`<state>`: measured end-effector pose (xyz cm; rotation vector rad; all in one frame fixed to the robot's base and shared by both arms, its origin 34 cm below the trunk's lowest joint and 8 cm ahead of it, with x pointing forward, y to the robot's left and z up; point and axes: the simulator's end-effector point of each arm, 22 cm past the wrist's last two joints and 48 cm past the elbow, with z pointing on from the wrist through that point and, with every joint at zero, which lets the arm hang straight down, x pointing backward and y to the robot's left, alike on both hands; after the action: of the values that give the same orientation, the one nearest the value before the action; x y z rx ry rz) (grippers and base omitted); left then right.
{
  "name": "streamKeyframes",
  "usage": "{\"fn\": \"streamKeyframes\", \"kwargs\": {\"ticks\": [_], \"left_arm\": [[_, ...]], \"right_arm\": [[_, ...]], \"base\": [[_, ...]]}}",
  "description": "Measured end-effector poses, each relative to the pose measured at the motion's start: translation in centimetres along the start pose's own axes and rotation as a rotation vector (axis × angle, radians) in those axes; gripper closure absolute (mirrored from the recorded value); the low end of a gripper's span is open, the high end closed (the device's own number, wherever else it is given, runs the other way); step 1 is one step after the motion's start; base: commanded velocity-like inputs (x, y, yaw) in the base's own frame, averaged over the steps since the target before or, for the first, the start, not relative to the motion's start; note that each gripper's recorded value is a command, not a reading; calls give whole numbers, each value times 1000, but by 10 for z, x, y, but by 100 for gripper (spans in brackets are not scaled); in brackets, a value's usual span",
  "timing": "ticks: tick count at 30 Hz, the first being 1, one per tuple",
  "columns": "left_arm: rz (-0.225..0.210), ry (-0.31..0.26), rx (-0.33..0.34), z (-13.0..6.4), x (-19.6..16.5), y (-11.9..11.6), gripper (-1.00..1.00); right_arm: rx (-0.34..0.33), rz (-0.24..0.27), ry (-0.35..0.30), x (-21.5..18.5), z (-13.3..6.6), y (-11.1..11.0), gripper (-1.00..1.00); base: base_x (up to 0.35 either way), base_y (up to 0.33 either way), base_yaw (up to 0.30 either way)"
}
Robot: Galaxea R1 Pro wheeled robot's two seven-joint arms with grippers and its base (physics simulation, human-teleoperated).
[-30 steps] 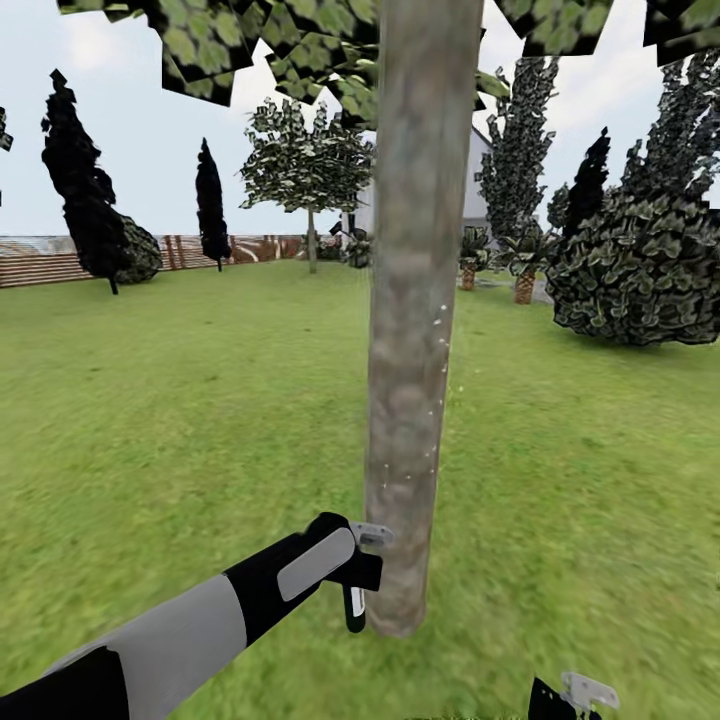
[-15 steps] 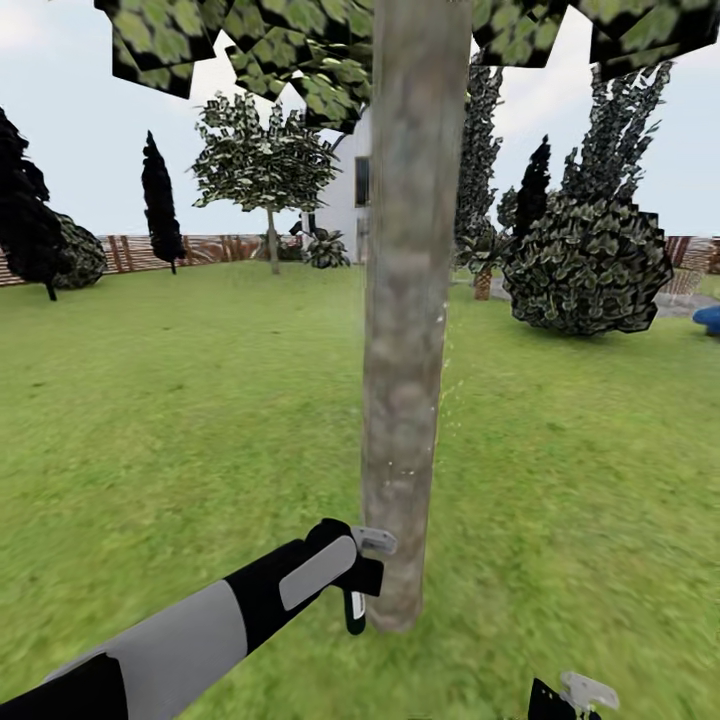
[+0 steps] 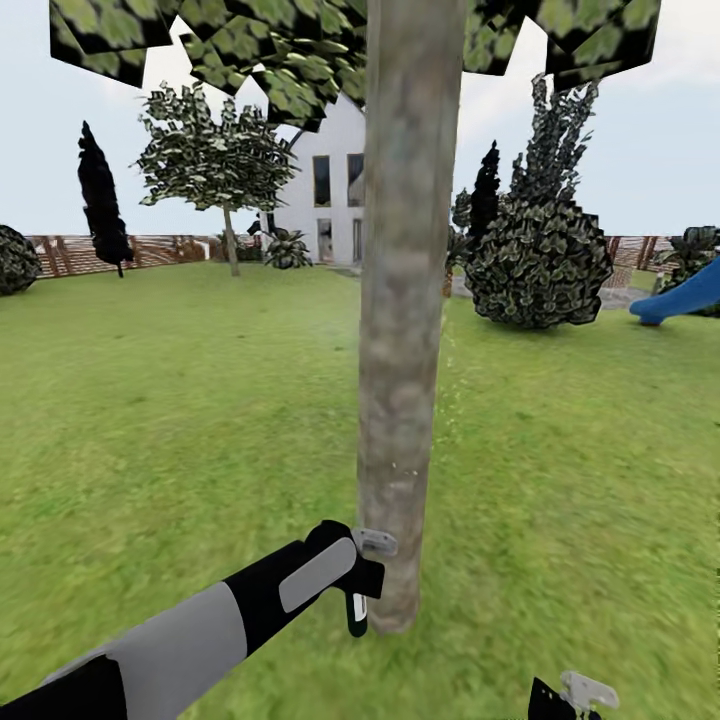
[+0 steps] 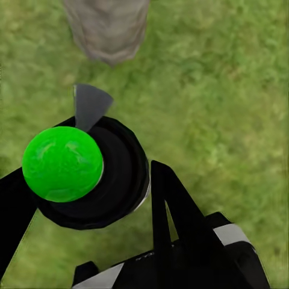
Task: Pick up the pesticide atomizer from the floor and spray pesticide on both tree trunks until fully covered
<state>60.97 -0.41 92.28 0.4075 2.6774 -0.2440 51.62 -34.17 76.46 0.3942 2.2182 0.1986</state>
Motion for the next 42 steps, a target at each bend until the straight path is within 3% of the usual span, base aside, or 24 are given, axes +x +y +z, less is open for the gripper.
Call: {"fn": "streamKeyframes", "kwargs": {"ticks": [8, 13, 42], "left_arm": [[1, 1, 2, 0, 1, -1, 100], [29, -4, 3, 3, 4, -3, 100], [37, 1, 10, 5, 9, -5, 100]], "right_arm": [[1, 0, 1, 0, 0, 0, 100], [1, 0, 2, 0, 0, 0, 100], [1, 0, 1, 0, 0, 0, 100]], "base": [[218, 268, -247], [164, 274, -247], [-11, 323, -247]]}}
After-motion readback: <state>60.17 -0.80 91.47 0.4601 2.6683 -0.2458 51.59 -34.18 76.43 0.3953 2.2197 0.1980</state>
